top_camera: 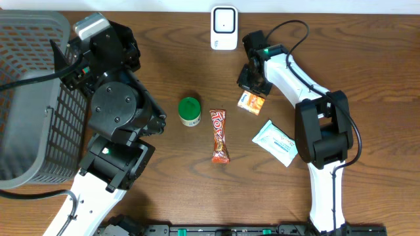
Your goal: Scan the item barcode
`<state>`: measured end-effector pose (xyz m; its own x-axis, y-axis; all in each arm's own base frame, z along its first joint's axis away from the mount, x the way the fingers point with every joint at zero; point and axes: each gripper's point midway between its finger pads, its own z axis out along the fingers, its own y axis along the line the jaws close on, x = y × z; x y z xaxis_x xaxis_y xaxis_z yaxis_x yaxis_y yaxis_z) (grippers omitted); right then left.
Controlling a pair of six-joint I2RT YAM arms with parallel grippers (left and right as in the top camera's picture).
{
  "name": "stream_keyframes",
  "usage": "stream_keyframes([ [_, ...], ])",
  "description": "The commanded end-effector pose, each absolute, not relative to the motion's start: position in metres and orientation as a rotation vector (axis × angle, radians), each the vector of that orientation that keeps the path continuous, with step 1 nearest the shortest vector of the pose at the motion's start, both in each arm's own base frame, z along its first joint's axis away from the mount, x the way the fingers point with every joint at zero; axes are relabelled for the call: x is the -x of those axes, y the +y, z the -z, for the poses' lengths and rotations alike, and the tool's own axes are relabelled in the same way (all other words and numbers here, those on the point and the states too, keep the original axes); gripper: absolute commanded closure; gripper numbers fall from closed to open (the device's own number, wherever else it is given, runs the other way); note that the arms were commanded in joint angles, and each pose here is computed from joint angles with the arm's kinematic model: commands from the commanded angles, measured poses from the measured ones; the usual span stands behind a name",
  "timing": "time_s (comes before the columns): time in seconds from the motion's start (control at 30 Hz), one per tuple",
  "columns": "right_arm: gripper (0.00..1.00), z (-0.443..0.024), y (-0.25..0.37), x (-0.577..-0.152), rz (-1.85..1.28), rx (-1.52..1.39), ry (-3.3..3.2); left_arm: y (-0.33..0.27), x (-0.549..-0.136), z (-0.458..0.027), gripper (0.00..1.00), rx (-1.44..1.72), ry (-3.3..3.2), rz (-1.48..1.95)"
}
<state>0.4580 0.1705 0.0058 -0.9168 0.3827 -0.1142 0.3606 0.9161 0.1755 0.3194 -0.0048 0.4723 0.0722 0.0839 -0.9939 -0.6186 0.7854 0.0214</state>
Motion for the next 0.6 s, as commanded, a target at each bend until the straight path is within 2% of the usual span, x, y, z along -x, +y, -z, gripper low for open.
stream_keyframes([
  [0.0,0.80,-0.008,0.193,-0.444,-0.378,-0.191,3.023,0.000,-0.314,-0.477,0.16,0.496,1.394,-0.545],
  [0.17,0.71,-0.006,0.188,-0.427,-0.353,0.025,3.088,0.000,-0.314,-0.477,0.16,0.496,1.395,-0.545],
  [0.23,0.57,-0.007,0.188,-0.427,-0.353,0.054,3.085,0.000,-0.314,-0.477,0.15,0.496,1.395,-0.545],
  [0.33,0.41,-0.020,0.186,-0.436,-0.360,0.046,3.065,0.000,-0.314,-0.477,0.16,0.496,1.395,-0.545],
  [0.57,0.14,-0.093,0.182,-0.460,-0.373,0.099,2.986,0.000,-0.315,-0.475,0.16,0.492,1.399,-0.549],
])
